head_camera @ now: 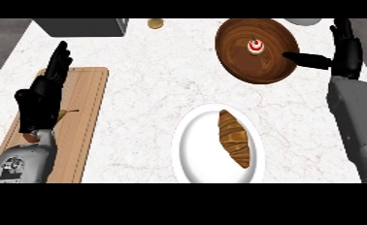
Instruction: Pick the cupcake from the plate and place it in the bowl
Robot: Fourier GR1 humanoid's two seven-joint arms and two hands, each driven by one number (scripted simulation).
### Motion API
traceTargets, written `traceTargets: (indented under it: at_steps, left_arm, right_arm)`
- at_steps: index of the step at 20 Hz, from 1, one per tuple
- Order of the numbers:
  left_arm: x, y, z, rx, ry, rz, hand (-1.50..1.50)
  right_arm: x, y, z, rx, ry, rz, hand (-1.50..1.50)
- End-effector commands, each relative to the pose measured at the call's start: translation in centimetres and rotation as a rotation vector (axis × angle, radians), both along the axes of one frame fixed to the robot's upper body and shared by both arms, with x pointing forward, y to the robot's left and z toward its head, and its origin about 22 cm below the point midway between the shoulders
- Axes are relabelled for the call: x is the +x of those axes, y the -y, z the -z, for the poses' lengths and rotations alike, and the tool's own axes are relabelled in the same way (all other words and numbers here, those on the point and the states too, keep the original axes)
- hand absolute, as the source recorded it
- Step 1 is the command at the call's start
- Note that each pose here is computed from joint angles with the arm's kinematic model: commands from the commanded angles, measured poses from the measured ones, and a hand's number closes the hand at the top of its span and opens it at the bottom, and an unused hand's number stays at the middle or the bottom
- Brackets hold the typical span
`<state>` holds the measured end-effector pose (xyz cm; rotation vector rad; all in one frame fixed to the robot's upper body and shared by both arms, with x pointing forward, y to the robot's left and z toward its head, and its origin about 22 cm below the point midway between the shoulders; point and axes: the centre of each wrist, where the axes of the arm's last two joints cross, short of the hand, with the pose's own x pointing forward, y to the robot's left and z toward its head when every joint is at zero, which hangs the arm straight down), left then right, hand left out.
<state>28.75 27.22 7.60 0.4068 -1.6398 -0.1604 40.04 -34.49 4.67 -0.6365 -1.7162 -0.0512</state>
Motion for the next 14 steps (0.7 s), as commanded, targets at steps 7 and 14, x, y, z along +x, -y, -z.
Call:
traceTargets:
  at_steps: [7,14]
  left_arm:
    - [-0.8,0.3,0.7,-0.01,-0.009,0.022,0.0]
    - [1.1,0.6,0.6,-0.025,-0.002,0.006,0.0]
  right_arm:
    - [-7.2,1.7,0.8,0.036,0.006,-0.139,-1.5]
    - [-10.7,1.0,2.6,0.043,0.037,-0.133,-1.5]
